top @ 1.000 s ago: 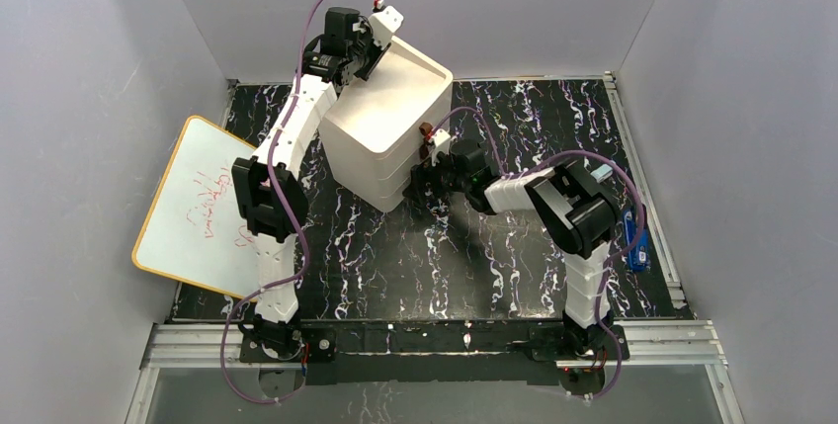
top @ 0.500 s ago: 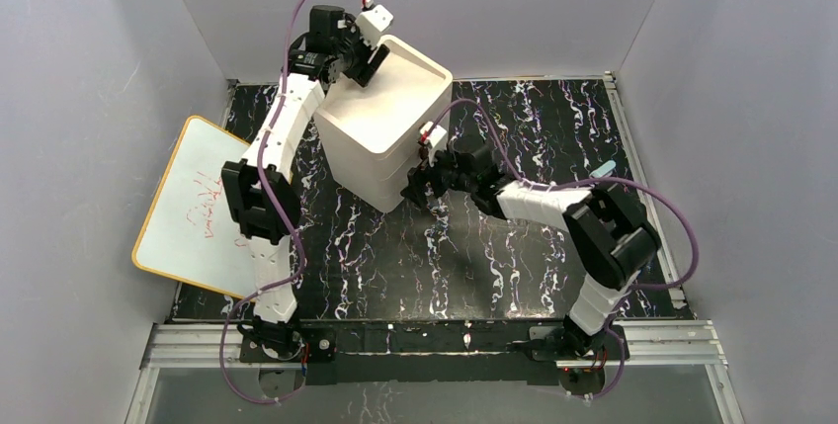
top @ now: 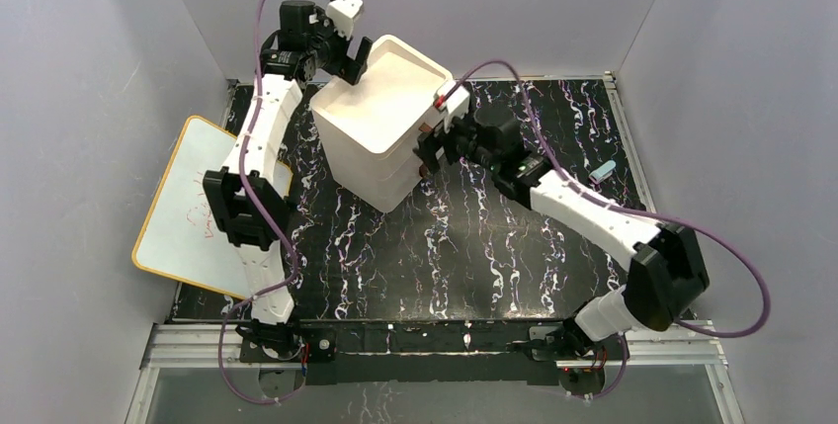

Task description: Organize the makeup

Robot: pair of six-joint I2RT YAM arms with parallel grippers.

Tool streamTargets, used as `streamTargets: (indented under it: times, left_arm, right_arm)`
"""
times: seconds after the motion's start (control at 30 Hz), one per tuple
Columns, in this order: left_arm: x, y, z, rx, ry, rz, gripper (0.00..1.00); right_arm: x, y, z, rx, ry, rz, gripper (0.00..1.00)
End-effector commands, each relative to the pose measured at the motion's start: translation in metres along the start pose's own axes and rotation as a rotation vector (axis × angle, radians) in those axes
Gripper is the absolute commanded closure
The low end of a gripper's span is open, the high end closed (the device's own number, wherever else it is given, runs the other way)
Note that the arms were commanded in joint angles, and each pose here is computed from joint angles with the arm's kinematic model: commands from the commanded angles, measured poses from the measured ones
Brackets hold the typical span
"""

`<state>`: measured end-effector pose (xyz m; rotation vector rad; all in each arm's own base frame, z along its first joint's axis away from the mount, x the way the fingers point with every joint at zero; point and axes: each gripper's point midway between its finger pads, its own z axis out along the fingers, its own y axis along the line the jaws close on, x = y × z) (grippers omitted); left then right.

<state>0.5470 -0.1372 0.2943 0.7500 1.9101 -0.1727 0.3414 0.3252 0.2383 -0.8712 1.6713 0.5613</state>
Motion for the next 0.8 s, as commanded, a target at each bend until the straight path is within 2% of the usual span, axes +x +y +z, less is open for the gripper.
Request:
streamTargets:
  times: [0.0, 0.13, 0.23, 0.43, 0.57, 0.77]
  left_arm:
    - [-0.099, 0.011, -0.082, -0.118, -0.301, -0.004, 0.02]
    - [-0.127, 0.028, -0.117, -0.231, -0.393, -0.076, 0.01]
    - [-0.146, 0.033, -0.143, -0.277, -0.455, -0.087, 0.01]
    - [-0.158, 0.026, -0.176, -0.287, -0.540, -0.126, 0.02]
    - [-0.153, 0.022, -0.178, -0.283, -0.555, -0.153, 0.01]
    - [-0.152, 0.019, -0.181, -0.273, -0.556, -0.163, 0.02]
  right_arm:
    - [-0.091, -0.053, -0.042, 0.283, -0.165, -0.013, 0.01]
    - [-0.124, -0.109, -0.090, 0.573, -0.276, 0.079, 0.01]
    - [-0.143, -0.133, -0.128, 0.688, -0.355, 0.099, 0.01]
    - [-0.155, -0.174, -0.175, 1.019, -0.397, 0.124, 0.01]
    - [-0.154, -0.177, -0.174, 1.036, -0.374, 0.074, 0.01]
    - [-0.156, -0.177, -0.176, 1.042, -0.392, 0.100, 0.02]
